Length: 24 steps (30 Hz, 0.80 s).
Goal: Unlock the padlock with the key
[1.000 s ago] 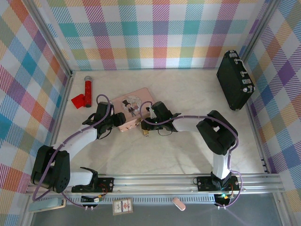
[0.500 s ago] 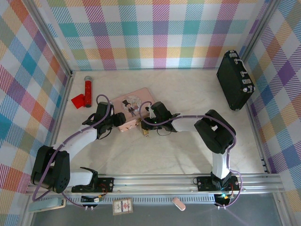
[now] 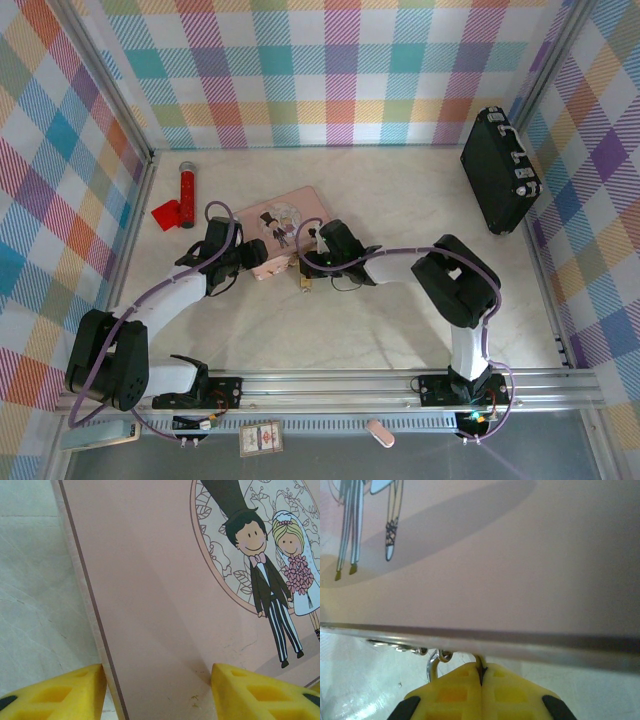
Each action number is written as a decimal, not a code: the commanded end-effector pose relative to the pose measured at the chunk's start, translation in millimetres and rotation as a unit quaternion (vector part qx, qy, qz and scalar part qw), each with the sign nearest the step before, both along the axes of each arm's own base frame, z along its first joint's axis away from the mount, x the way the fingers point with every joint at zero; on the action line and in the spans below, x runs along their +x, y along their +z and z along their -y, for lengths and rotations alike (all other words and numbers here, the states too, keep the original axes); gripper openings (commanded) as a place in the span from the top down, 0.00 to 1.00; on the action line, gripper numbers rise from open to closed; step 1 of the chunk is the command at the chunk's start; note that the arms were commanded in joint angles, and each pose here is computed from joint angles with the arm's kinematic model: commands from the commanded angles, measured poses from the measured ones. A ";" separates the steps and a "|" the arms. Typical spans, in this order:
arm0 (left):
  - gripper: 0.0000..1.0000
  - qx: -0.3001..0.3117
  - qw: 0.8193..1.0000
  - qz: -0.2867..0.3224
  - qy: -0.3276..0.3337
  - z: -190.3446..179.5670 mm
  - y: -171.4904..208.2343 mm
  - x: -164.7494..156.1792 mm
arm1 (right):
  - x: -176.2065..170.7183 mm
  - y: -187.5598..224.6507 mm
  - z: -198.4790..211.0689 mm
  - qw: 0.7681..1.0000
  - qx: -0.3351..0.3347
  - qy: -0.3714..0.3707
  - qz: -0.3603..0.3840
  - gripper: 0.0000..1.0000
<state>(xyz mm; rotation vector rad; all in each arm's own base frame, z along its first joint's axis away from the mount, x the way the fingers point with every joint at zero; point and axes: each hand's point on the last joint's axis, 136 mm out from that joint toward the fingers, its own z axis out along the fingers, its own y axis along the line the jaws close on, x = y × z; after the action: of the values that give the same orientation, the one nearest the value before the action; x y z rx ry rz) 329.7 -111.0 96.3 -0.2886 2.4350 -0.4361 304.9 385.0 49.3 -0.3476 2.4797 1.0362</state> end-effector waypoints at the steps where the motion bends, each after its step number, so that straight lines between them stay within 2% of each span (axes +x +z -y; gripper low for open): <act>1: 0.44 -0.002 1.000 -0.012 -0.013 6.3 -7.1 -10.2 | -2.3 6.8 0.7 0.999 0.021 -0.032 -0.006 1.00; 8: 0.44 0.002 1.000 -0.018 -0.024 15.5 -11.5 -10.4 | 1.8 5.9 -7.0 0.984 0.100 -0.123 -0.078 1.00; 15: 0.43 0.009 1.000 -0.017 -0.024 16.6 -11.8 -11.0 | 13.4 5.7 -5.8 0.956 0.168 -0.207 -0.120 1.00; 19: 0.43 0.008 0.999 -0.019 -0.027 18.9 -12.9 -10.6 | 18.6 1.7 -4.6 0.944 0.191 -0.235 -0.129 1.00; 24: 0.43 0.007 0.999 -0.019 -0.029 20.0 -12.6 -10.6 | 20.1 -4.8 1.7 0.943 0.178 -0.251 -0.127 1.00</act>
<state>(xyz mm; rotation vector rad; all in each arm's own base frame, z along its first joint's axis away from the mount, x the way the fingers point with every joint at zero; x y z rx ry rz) 332.2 -117.8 96.5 -0.2708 2.4154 -0.4018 321.5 388.9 51.4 0.4418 2.3479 1.3233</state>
